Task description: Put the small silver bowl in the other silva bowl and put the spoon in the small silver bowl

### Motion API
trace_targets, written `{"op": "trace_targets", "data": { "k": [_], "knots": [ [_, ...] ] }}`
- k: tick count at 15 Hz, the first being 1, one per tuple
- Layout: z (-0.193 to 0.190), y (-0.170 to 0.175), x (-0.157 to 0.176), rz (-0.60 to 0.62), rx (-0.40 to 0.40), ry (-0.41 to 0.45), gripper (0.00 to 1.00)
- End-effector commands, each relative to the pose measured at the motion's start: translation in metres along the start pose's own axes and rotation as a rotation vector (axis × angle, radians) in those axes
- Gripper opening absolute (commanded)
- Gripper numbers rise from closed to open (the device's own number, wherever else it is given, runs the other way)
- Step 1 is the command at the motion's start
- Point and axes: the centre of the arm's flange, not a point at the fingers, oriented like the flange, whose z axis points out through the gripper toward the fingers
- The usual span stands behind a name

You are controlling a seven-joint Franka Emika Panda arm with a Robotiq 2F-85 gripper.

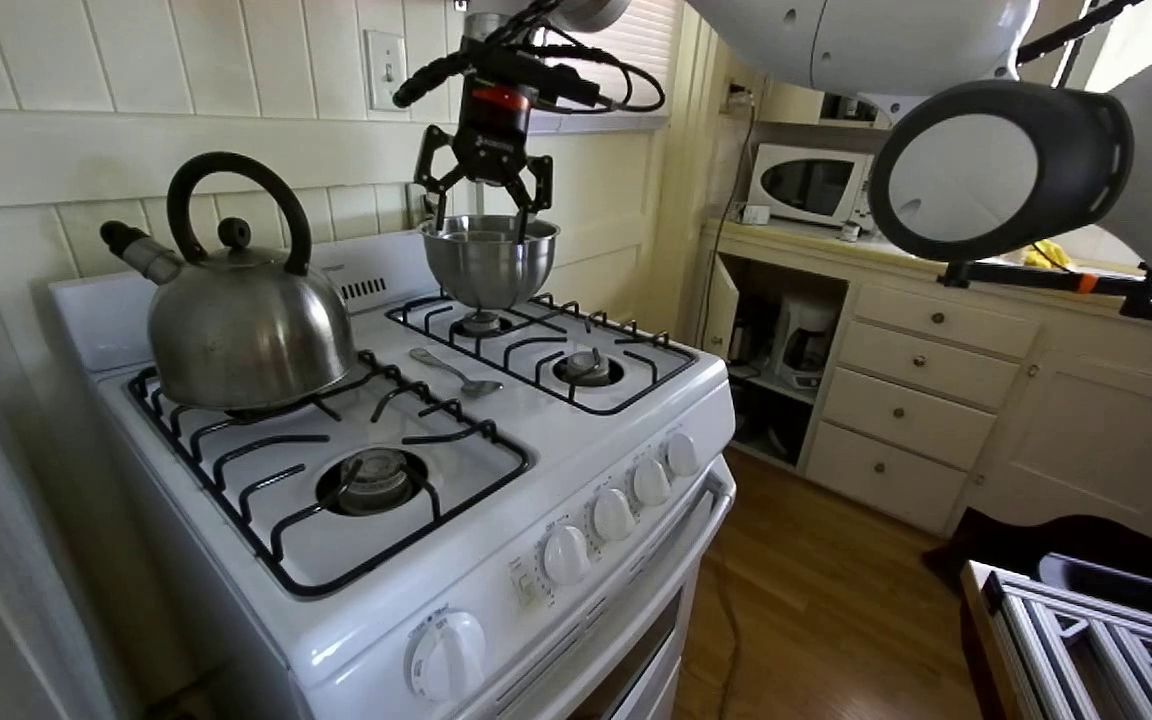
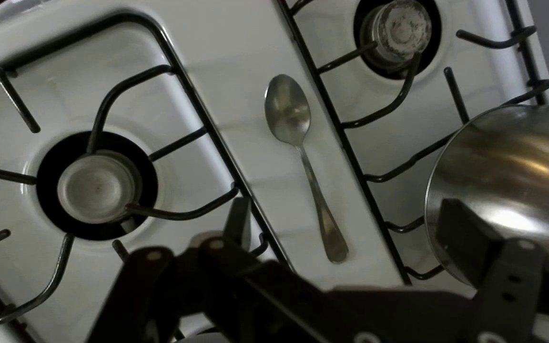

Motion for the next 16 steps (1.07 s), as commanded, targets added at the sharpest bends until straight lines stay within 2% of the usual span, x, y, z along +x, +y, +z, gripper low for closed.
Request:
{"op": "trace_targets", "data": {
  "k": [1, 4, 6, 9, 12, 13, 14, 16],
  "knots": [
    [0.011, -0.001, -0.005, -0.125, -0.069, -0.005, 1.0],
    [0.046, -0.006, -0.003, -0.287, -0.052, -0.057, 1.0],
    [0.067, -0.014, 0.0, -0.384, -0.067, -0.094, 1.0],
    [0.093, -0.014, 0.006, -0.368, -0.087, -0.105, 1.0],
    [0.12, -0.016, 0.017, -0.309, -0.149, -0.122, 1.0],
    [0.125, -0.017, 0.022, -0.287, -0.147, -0.134, 1.0],
    [0.113, -0.014, 0.016, -0.319, -0.112, -0.129, 1.0],
    [0.125, -0.012, 0.019, -0.302, -0.121, -0.141, 1.0]
  ]
}}
